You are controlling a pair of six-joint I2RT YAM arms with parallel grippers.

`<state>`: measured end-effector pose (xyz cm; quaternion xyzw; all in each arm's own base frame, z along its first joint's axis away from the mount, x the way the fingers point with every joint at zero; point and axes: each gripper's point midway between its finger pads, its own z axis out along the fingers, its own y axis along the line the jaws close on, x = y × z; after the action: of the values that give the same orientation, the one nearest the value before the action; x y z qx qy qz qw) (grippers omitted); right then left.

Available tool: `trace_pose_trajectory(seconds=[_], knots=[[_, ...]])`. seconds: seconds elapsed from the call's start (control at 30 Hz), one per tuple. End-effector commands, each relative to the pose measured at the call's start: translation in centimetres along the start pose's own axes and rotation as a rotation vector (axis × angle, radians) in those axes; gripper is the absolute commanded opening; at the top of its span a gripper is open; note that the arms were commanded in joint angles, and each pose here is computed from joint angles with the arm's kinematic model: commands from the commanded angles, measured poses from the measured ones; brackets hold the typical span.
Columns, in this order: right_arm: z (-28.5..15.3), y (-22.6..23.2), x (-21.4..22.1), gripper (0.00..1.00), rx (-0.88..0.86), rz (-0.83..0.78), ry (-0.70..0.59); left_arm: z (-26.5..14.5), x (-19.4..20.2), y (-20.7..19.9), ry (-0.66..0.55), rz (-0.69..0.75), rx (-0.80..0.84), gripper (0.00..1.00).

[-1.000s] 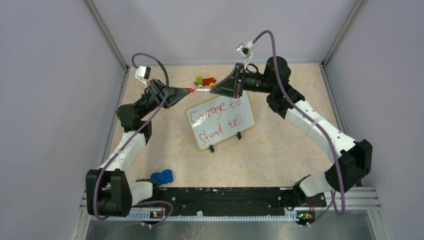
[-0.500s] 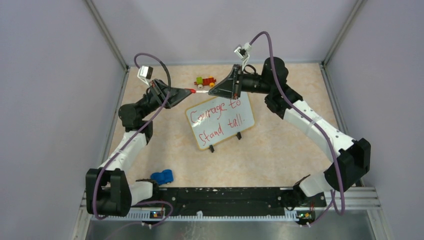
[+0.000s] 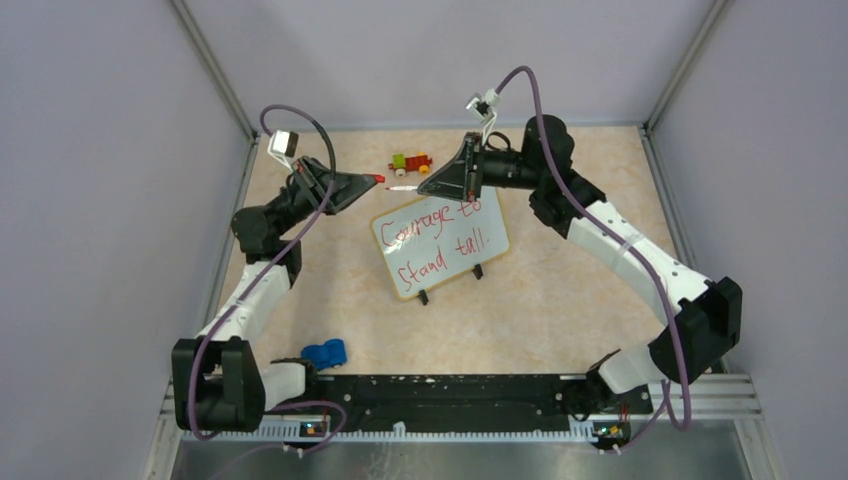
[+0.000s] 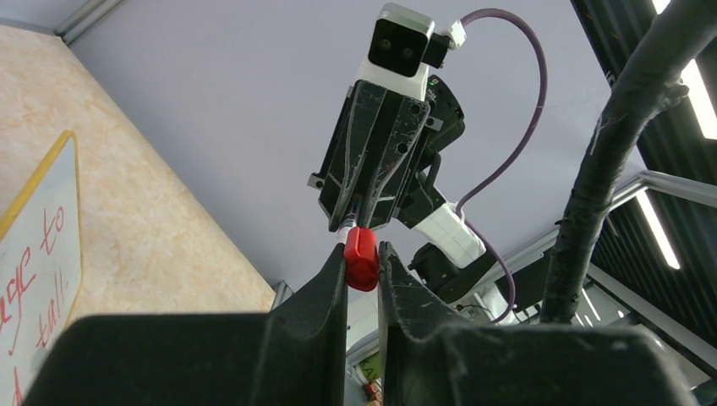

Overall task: Write a sentence on the whiteboard
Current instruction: Insert the whiteboard marker without the cap into the pen cap.

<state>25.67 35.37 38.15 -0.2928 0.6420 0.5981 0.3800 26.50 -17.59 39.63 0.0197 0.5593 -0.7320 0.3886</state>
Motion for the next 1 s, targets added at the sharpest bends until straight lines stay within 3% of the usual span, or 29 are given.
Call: trace_pose_trajectory(seconds=[0.0,0.97], knots=[[-1.3,3.0,-3.1,0.00,-0.026,-0.098,-0.068,0.1,-0.1,-1.4,0.017,0.076,0.022,0.00],[-0.9,2.2,-3.5,0.00,-0.016,-0.089,-0.079,0.3,1.4,-1.9,0.065,0.061,0.046,0.00]])
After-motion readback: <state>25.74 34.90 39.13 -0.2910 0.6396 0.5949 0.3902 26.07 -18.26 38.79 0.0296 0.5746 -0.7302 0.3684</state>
